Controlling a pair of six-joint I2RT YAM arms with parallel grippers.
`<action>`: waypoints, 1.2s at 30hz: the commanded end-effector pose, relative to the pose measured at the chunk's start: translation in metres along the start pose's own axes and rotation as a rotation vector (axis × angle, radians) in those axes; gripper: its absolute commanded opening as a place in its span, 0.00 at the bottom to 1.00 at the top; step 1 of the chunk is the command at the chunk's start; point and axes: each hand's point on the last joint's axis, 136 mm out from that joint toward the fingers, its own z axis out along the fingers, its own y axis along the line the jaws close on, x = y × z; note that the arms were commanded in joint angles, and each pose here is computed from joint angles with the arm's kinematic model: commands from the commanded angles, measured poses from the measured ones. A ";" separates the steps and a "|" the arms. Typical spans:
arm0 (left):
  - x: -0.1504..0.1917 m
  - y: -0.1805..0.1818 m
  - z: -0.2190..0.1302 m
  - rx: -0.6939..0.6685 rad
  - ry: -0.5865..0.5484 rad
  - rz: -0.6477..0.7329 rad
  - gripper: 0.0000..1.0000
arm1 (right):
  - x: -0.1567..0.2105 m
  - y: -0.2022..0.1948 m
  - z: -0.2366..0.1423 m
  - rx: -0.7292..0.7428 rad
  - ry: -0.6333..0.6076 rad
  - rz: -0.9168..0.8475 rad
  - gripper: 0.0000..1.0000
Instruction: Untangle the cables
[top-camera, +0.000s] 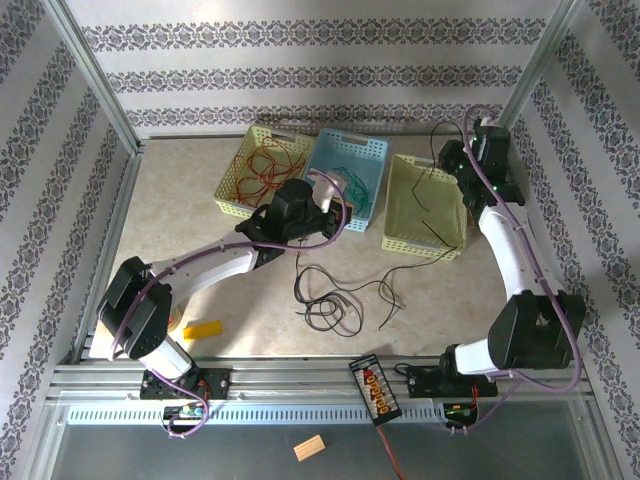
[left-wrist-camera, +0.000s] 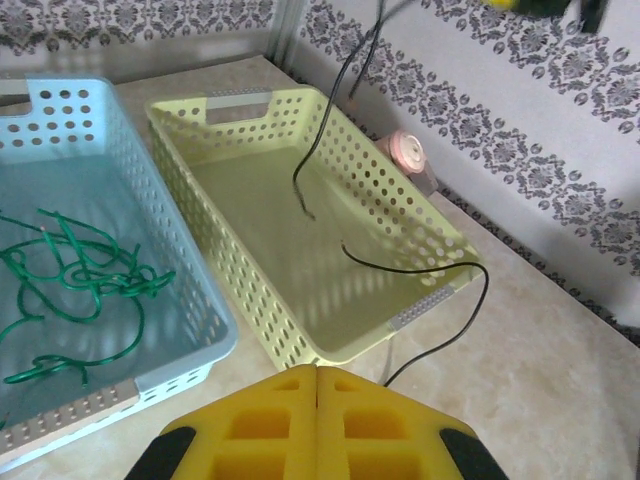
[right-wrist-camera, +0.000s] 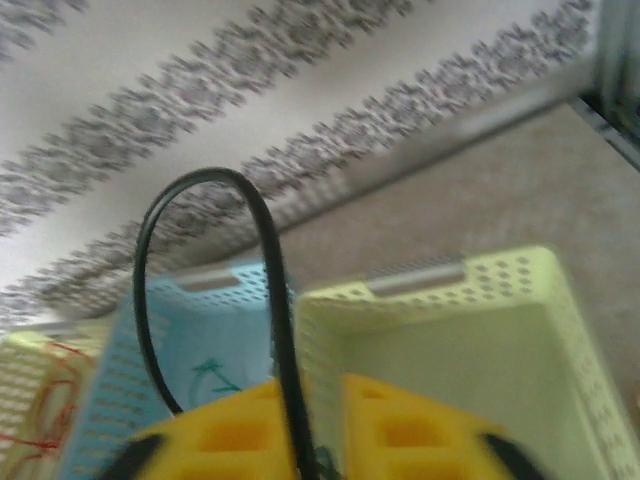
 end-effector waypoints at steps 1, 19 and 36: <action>-0.007 -0.019 0.008 0.074 0.010 0.003 0.00 | 0.010 -0.018 0.006 0.067 0.018 0.053 0.53; -0.025 -0.061 0.158 0.455 0.212 -0.121 0.00 | 0.053 -0.056 -0.104 0.135 -0.088 0.076 0.71; 0.012 0.033 0.083 -0.177 0.151 -0.117 0.00 | 0.231 -0.099 -0.115 0.204 0.428 0.348 0.67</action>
